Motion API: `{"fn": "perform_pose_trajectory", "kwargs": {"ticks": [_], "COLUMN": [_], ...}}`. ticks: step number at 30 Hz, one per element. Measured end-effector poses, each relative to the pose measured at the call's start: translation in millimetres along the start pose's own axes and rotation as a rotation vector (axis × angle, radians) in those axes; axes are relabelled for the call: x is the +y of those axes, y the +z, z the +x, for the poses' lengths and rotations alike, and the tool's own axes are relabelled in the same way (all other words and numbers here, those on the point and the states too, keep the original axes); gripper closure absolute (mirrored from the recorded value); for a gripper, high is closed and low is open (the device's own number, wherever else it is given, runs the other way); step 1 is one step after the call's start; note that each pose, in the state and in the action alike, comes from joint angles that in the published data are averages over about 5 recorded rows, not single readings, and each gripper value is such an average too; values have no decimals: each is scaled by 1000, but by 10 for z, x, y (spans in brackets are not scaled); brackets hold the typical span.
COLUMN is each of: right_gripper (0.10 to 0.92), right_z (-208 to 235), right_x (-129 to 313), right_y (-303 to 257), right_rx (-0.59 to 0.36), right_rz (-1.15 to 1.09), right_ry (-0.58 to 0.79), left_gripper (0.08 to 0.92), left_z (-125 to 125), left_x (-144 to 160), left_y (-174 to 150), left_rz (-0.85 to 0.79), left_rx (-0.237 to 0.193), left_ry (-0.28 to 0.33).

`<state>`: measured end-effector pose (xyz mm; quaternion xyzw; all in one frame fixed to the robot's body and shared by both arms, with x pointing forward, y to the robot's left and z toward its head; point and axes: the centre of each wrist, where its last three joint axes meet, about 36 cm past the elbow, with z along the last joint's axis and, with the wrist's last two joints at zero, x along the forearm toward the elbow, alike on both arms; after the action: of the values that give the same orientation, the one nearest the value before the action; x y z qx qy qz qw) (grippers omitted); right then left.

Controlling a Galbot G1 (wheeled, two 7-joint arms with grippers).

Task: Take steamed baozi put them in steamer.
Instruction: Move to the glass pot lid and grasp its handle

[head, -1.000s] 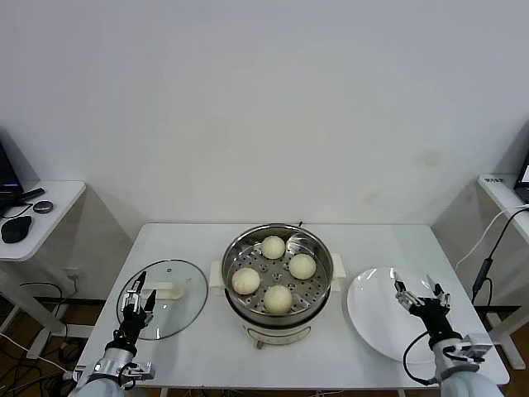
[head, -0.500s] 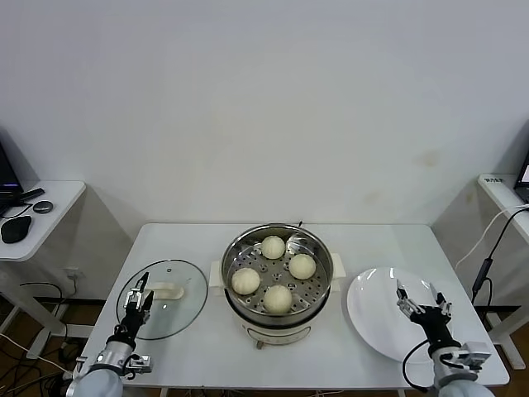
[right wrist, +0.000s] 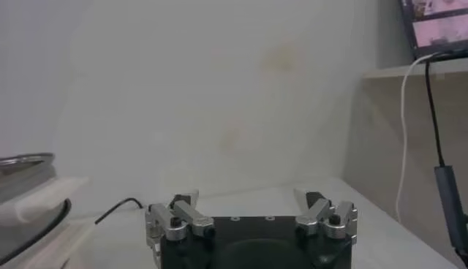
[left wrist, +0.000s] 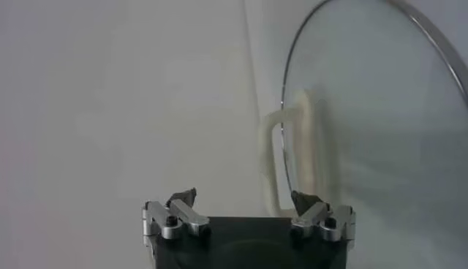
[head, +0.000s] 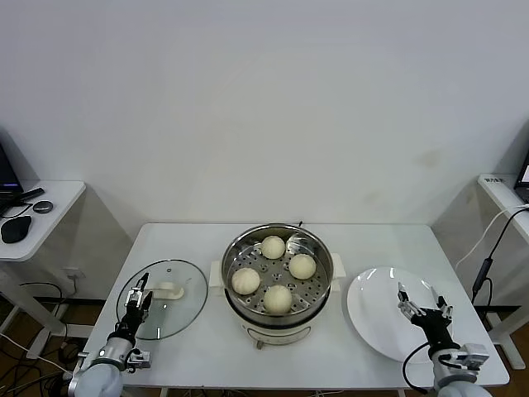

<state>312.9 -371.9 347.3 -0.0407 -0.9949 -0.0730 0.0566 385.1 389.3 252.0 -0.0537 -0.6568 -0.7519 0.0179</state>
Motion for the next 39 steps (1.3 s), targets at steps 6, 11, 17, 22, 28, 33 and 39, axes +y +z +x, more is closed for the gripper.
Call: {"fn": "perform_pose_trajectory", "kwargs": {"ticks": [6, 11, 17, 22, 28, 33, 39], "right_gripper": [200, 200, 200, 200, 200, 200, 200], "right_z": [-6, -22, -42, -63, -81, -72, -81], "right_x": [-13, -21, -29, -30, -38, -59, -81], "right_y": [33, 55, 91, 120, 161, 187, 192], "right_rx": [4, 7, 12, 17, 24, 30, 33], "right_rz": [-4, -7, -10, -13, -16, -14, -7], "right_ry": [8, 13, 18, 19, 22, 27, 28], "left_gripper": [177, 177, 177, 177, 177, 177, 255], "left_z": [-87, -157, -244, -314, -389, -429, -432], "left_x": [4, 30, 63, 101, 102, 59, -1], "left_y": [-25, -43, -90, -117, -142, -167, -188], "left_rz": [13, 21, 33, 47, 60, 70, 86], "left_rx": [7, 13, 23, 42, 71, 84, 102], "left_ry": [-7, -9, -8, -11, -9, -4, 7]}}
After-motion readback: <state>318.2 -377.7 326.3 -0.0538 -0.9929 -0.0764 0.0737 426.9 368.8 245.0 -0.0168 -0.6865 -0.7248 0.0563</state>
